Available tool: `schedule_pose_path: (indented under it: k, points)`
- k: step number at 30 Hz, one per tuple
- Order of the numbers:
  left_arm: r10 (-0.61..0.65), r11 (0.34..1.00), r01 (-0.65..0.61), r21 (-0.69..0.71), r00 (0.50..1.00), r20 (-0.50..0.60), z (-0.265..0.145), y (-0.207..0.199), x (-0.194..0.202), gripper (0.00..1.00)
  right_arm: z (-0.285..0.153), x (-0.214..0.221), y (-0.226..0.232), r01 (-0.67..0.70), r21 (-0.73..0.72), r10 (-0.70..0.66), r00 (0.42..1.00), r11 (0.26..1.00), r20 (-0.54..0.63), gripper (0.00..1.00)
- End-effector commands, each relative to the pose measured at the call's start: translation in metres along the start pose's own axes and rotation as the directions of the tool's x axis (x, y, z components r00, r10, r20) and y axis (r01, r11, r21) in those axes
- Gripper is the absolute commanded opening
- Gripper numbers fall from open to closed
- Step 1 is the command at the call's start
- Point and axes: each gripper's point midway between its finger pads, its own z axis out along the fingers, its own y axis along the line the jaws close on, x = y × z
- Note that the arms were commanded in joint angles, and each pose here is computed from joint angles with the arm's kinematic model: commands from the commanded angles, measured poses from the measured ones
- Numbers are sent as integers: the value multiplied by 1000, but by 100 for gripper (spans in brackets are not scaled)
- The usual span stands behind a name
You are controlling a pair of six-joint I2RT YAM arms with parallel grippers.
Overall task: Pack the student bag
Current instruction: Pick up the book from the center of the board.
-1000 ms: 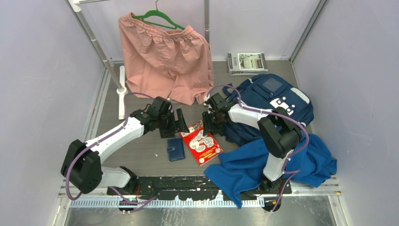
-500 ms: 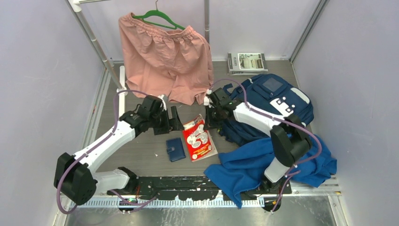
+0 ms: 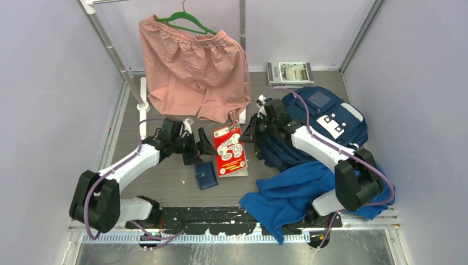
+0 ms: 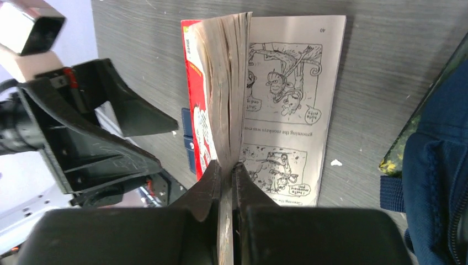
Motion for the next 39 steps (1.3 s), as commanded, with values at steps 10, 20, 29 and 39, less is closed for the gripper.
schedule_pose_path:
  k: [10, 20, 29, 39]
  points:
    - [-73, 905, 87, 417, 996, -49, 18, -57, -8, 86, -22, -21, 72, -65, -402, 90, 995, 913, 43, 1]
    - [-90, 960, 77, 269, 995, 37, -4, -60, -25, 0, -19, -11, 18, -33, -80, 36, 999, 996, 40, 59]
    - [-243, 968, 246, -40, 967, 82, -45, -49, -33, 0, -83, -15, 40, 453, 341, -553, 775, 823, 305, 86]
    - [-410, 885, 403, -233, 912, 20, -66, -51, -24, 0, -69, 34, 102, 714, 376, -806, 506, 591, 305, 87]
